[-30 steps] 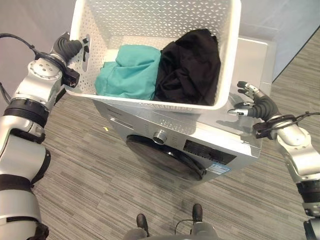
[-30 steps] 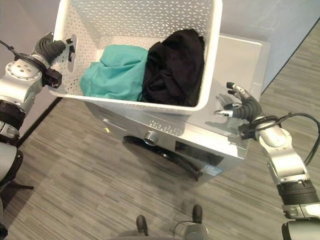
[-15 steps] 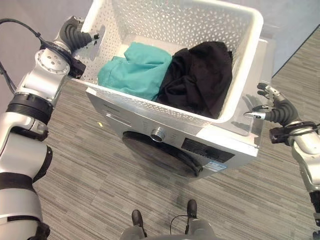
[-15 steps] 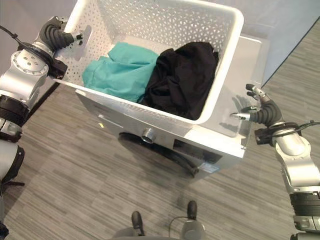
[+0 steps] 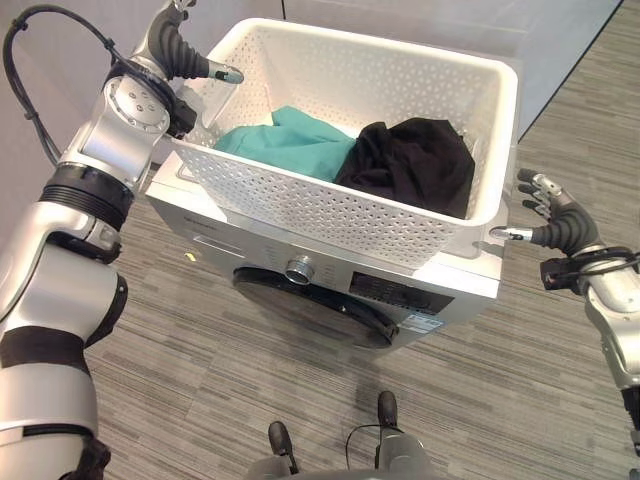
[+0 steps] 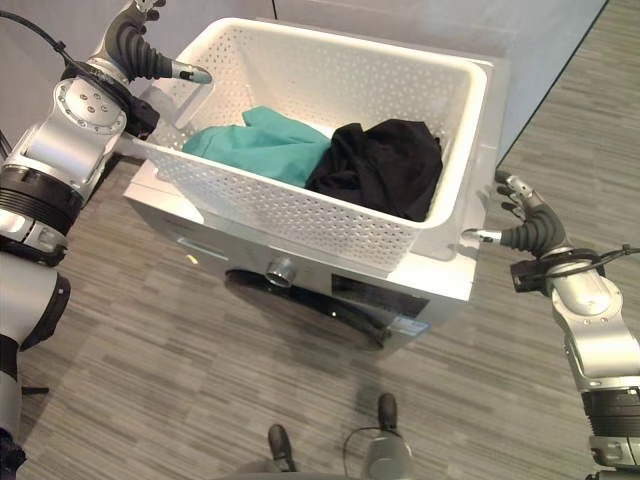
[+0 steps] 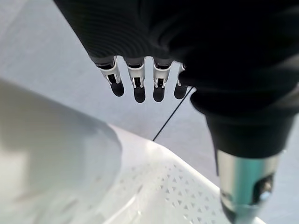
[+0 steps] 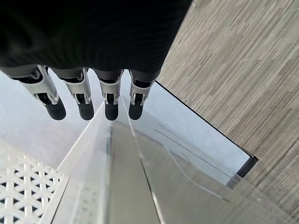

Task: Grab the laundry basket,head to the washer,open it,put in the laundry and shut it.

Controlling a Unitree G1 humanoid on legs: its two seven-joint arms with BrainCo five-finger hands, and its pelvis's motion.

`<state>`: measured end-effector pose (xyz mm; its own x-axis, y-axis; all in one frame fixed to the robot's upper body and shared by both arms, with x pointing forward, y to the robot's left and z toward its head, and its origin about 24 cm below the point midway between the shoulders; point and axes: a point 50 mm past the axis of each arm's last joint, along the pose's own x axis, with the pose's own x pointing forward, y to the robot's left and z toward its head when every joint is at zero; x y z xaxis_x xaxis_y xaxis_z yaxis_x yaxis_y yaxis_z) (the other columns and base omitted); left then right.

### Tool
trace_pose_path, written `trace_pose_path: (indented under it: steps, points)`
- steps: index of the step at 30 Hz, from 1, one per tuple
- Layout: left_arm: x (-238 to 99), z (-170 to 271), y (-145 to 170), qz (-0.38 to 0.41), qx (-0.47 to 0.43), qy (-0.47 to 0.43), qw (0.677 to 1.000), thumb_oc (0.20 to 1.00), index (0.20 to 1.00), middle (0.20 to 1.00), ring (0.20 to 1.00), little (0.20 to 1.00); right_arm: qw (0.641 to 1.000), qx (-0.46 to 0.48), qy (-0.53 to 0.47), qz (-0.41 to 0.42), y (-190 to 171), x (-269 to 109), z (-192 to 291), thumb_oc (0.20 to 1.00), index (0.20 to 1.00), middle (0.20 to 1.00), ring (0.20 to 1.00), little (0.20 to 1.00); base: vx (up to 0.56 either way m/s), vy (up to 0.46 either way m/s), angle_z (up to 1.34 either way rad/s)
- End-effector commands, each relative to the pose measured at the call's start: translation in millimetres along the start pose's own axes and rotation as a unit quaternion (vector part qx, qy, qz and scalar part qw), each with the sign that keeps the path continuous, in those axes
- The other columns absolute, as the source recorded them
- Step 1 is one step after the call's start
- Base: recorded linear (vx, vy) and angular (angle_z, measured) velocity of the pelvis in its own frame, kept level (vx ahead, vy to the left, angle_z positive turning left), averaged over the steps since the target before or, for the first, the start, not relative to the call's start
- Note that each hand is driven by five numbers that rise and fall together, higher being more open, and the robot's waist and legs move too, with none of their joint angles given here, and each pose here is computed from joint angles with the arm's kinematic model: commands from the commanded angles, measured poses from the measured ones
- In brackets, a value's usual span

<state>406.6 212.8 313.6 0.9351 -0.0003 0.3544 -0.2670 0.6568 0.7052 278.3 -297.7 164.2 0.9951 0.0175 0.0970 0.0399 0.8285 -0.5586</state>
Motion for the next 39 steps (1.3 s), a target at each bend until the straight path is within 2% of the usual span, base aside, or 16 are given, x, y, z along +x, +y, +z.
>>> trace_pose_path:
  steps: [1,6,7,8,9,12,13,17,26,31,32,33,34,37,38,39]
  points:
    - [8.7,13.8,33.2,0.083,0.007,-0.004,0.996,1.0,1.0,1.0,1.0,1.0,0.997,-0.013,-0.05,-0.056,-20.5,4.5,21.4,1.0,1.0,1.0,1.0,1.0,0.03,-0.025,0.01]
    - [4.6,8.0,60.2,0.102,0.041,0.004,0.994,1.0,1.0,1.0,1.0,1.0,0.996,-0.013,-0.025,-0.083,-26.9,0.7,8.8,1.0,1.0,1.0,1.0,1.0,0.04,-0.025,0.01]
    - [0.0,0.7,81.1,0.12,0.05,0.017,0.991,1.0,1.0,1.0,1.0,1.0,0.995,-0.014,-0.016,-0.097,-29.7,-1.1,3.3,1.0,1.0,1.0,1.0,1.0,0.0,0.0,0.0]
    - [-0.1,0.9,81.7,0.12,0.05,0.016,0.991,1.0,1.0,1.0,1.0,1.0,0.995,-0.014,-0.016,-0.097,-29.5,-0.9,3.5,1.0,1.0,1.0,1.0,1.0,0.05,-0.005,0.0]
    - [-6.1,-3.0,108.2,0.145,0.048,0.024,0.988,1.0,1.0,1.0,1.0,1.0,0.993,-0.023,-0.011,-0.116,-33.0,-1.7,-0.4,1.0,1.0,1.0,1.0,1.0,-0.01,-0.003,0.04]
    - [-7.9,-2.8,116.4,0.152,0.028,0.022,0.988,1.0,1.0,1.0,1.0,1.0,0.991,-0.021,-0.013,-0.129,-35.2,0.1,-0.7,1.0,1.0,1.0,1.0,1.0,0.0,0.005,0.11]
    - [-10.8,-4.9,125.0,0.161,0.002,0.02,0.987,1.0,1.0,1.0,1.0,1.0,0.989,-0.012,-0.012,-0.146,-37.7,0.6,-2.8,1.0,1.0,1.0,1.0,1.0,0.02,0.028,0.14]
    - [-27.7,-17.3,164.5,0.215,0.005,0.04,0.976,1.0,1.0,1.0,1.0,1.0,0.982,-0.022,-0.025,-0.184,-42.9,5.7,0.0,1.0,1.0,1.0,1.0,1.0,0.0,0.043,0.07]
    - [-99.8,-76.5,224.5,0.307,0.067,0.095,0.944,1.0,1.0,1.0,1.0,1.0,0.94,-0.112,0.013,-0.322,-102.5,-31.1,-15.1,1.0,1.0,1.0,1.0,1.0,-0.03,0.036,0.09]
    - [-127.7,-114.9,216.2,0.294,0.109,0.149,0.938,1.0,1.0,1.0,1.0,1.0,0.916,-0.177,0.073,-0.352,-123.0,-54.6,-33.2,1.0,1.0,1.0,1.0,1.0,0.0,-0.001,0.06]
    - [-136.2,-125.3,212.0,0.284,0.138,0.169,0.934,1.0,1.0,1.0,1.0,1.0,0.904,-0.221,0.113,-0.347,-128.3,-65.8,-43.9,1.0,1.0,1.0,1.0,1.0,-0.03,-0.014,-0.01]
    - [-143.1,-132.0,205.7,0.272,0.178,0.177,0.929,1.0,1.0,1.0,1.0,1.0,0.888,-0.275,0.153,-0.336,-134.9,-79.4,-52.6,1.0,1.0,1.0,1.0,1.0,0.0,0.0,0.0]
    - [-161.1,-152.7,175.7,0.215,0.215,0.181,0.935,1.0,1.0,1.0,1.0,1.0,0.867,-0.288,0.226,-0.339,-141.9,-113.8,-79.5,1.0,1.0,1.0,1.0,1.0,0.05,-0.005,0.02]
    - [-203.4,-190.0,149.4,0.19,0.197,0.233,0.933,1.0,1.0,1.0,1.0,1.0,0.855,-0.258,0.311,-0.325,-133.9,-144.0,-115.4,1.0,1.0,1.0,1.0,1.0,0.03,0.013,0.0]
    - [-206.9,-191.1,149.4,0.191,0.197,0.236,0.932,1.0,1.0,1.0,1.0,1.0,0.856,-0.259,0.309,-0.324,-134.5,-142.7,-114.4,1.0,1.0,1.0,1.0,1.0,-0.04,0.005,-0.05]
    - [-233.1,-219.1,122.6,0.177,0.159,0.286,0.928,1.0,1.0,1.0,1.0,1.0,0.855,-0.21,0.346,-0.325,-119.0,-152.2,-137.7,1.0,1.0,1.0,1.0,1.0,-0.09,0.007,-0.05]
